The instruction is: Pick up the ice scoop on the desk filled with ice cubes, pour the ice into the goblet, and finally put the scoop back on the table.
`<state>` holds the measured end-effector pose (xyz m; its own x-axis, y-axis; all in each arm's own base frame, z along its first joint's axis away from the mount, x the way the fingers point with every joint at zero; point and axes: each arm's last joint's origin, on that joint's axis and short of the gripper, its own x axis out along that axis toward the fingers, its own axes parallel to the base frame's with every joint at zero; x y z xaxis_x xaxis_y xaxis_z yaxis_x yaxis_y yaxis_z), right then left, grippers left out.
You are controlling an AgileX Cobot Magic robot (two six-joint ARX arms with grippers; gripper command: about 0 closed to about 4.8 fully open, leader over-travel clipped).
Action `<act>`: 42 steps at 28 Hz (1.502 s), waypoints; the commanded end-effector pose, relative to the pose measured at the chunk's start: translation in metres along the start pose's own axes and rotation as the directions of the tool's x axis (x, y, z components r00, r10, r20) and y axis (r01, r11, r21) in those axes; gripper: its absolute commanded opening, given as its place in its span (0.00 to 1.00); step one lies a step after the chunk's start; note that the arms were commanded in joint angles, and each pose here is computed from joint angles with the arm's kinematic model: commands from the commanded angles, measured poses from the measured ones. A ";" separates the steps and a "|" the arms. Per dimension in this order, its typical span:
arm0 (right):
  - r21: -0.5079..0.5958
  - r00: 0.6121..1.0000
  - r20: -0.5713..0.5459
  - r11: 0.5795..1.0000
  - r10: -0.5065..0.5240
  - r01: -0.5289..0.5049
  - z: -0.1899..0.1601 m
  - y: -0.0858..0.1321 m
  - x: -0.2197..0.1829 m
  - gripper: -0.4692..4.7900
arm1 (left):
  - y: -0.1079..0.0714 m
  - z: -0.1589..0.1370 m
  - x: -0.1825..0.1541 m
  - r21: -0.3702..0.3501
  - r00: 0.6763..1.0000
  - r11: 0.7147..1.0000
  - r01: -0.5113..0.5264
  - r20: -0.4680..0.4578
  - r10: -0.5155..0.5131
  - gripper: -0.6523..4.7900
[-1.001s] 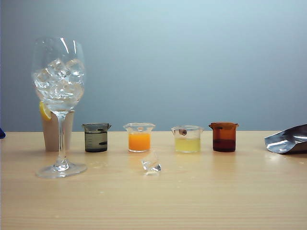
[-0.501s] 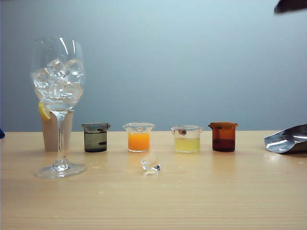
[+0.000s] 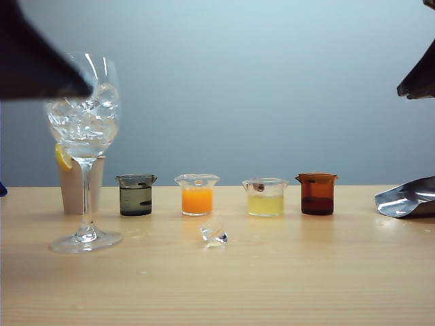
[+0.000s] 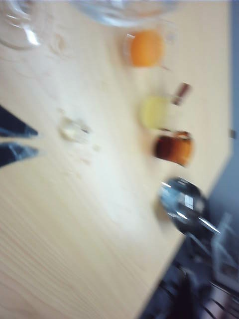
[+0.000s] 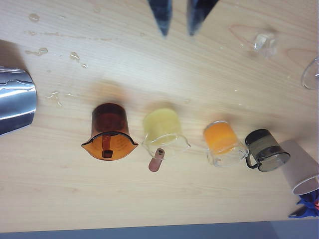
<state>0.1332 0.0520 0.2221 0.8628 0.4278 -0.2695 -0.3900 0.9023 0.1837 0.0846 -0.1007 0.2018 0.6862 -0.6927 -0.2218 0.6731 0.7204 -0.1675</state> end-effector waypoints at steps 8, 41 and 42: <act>-0.002 1.000 0.006 1.000 -0.005 0.005 -0.001 -0.001 -0.002 0.21 | 0.005 -0.007 -0.009 -0.004 0.999 1.000 -0.018 0.027 0.018 0.17; 0.085 0.920 0.211 0.944 -0.331 0.320 -0.074 -0.045 -0.034 0.21 | 0.095 -0.051 -0.057 -0.247 0.657 0.661 -0.708 0.112 0.746 0.17; 0.085 0.920 0.211 0.944 -0.330 0.319 -0.074 -0.045 -0.034 0.21 | 0.095 -0.050 -0.057 -0.245 0.663 0.668 -0.702 0.115 0.739 0.17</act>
<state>0.0966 0.0008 0.1531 0.9894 0.0825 -0.1198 -0.0612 0.9833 0.1715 0.0955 0.0092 0.1496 0.9833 0.0783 -0.1642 -0.1102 0.9744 -0.1957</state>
